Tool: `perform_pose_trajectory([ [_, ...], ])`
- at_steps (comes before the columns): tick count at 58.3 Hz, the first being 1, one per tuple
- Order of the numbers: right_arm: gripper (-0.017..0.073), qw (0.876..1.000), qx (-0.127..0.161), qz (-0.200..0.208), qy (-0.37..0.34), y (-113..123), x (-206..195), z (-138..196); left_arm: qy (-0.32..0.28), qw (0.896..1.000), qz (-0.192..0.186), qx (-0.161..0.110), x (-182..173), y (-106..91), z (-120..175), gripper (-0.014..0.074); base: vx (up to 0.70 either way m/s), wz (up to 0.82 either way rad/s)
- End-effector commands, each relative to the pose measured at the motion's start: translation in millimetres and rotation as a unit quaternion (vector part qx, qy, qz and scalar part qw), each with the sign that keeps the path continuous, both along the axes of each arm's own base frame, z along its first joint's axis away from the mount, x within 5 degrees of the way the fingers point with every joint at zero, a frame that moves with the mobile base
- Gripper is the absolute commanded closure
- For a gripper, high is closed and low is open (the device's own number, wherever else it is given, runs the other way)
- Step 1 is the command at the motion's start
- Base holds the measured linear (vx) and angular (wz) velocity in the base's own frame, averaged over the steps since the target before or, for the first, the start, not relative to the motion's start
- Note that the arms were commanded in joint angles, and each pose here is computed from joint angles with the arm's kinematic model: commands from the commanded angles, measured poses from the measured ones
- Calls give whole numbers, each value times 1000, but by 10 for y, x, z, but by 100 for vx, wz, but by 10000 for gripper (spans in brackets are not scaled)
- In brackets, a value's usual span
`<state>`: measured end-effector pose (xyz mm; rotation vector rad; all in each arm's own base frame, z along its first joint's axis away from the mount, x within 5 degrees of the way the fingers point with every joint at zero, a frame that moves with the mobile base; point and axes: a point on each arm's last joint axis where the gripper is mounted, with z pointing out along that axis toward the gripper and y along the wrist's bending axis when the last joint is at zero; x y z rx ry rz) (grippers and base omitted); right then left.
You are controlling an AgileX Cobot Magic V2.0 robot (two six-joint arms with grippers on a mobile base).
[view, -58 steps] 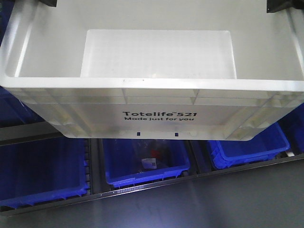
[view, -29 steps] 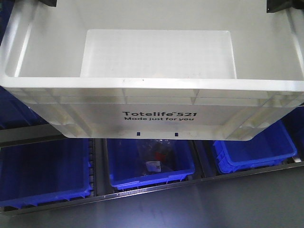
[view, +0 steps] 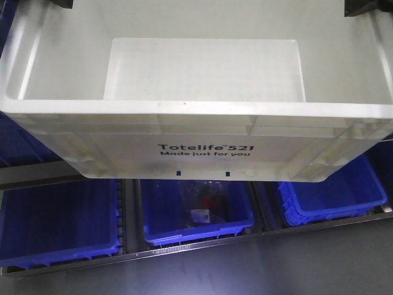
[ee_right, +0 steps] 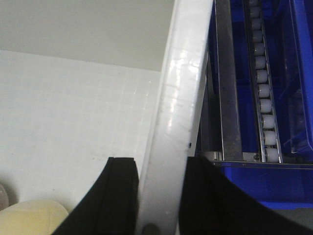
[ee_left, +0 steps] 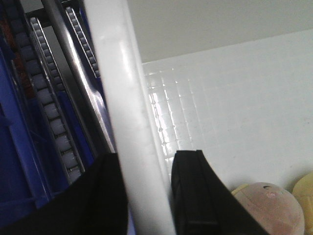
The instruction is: Place moving items into box and shelve
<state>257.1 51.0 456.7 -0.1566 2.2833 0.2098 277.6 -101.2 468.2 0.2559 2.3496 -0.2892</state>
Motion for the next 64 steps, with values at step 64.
perform_pose_trajectory([
  [64, 564, 994, 21, 1, -111, -20, -107, 343, -109, 994, -8, -31, -133, 25, 357, 594, 0, 0],
])
